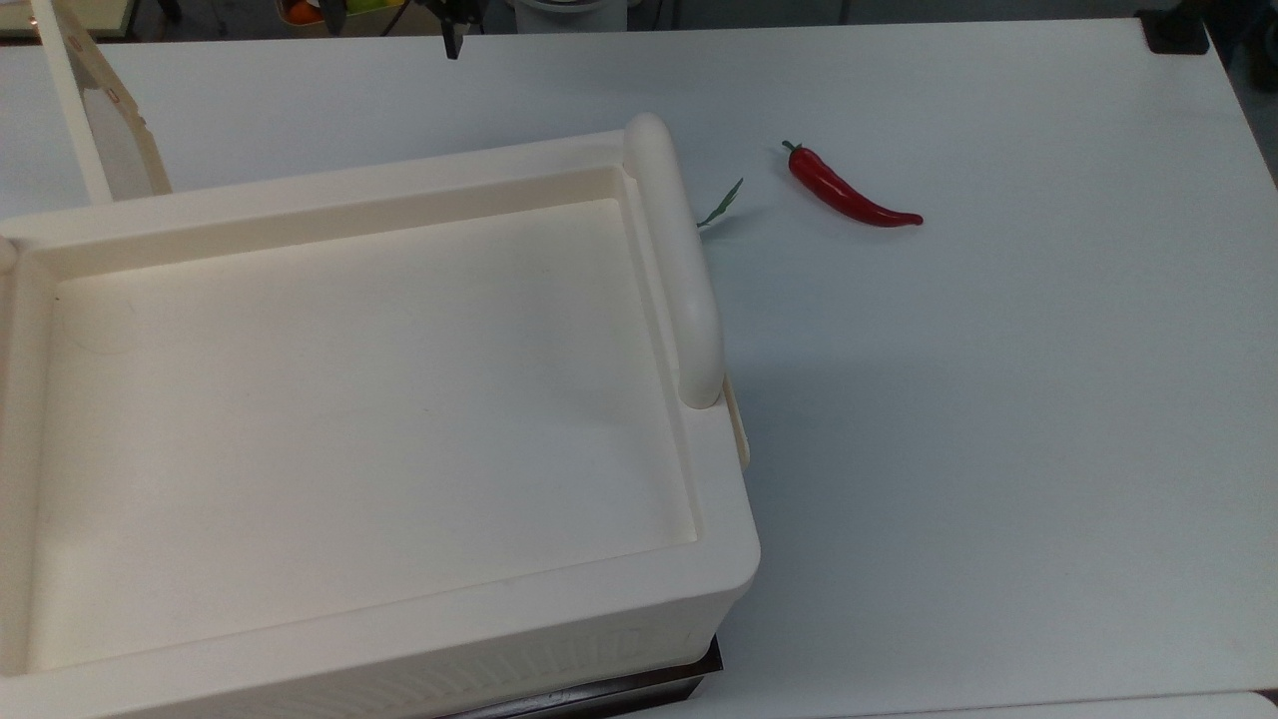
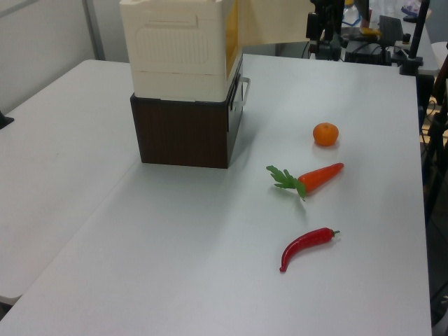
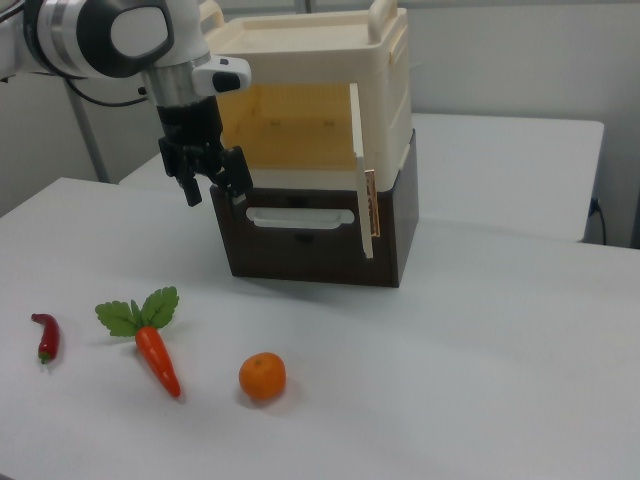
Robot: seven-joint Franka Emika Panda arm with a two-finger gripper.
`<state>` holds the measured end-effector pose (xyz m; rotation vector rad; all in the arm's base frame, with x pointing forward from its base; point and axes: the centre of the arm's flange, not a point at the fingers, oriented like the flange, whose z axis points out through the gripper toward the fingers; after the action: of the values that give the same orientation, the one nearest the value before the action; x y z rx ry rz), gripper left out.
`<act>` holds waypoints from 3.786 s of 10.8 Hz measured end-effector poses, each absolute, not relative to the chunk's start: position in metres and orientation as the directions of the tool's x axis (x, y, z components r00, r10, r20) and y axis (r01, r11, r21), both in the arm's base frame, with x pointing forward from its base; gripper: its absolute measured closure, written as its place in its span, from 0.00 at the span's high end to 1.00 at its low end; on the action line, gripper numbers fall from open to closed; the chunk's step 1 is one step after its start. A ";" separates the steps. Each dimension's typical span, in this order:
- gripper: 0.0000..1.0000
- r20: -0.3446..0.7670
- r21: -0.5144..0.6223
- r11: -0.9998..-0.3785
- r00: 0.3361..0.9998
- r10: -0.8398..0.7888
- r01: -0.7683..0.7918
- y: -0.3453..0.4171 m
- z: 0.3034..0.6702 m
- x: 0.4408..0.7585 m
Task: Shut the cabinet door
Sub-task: 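Move the gripper to the open cream cabinet door's edge, then push the cream door with the gripper, swinging it shut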
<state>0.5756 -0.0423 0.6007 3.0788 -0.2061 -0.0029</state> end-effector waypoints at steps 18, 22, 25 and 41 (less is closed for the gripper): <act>0.01 -0.055 0.018 -0.927 0.926 0.372 0.374 -0.106 0.642 0.529; 0.01 -0.036 0.100 -0.735 0.741 0.671 0.671 -0.204 0.676 0.500; 0.01 -0.045 0.251 -0.538 0.564 0.824 0.805 -0.266 0.701 0.486; 0.01 0.142 0.330 -0.312 0.280 0.950 0.891 -0.189 0.668 0.569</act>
<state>0.5687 -0.1893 0.6685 2.3580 1.7189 0.4663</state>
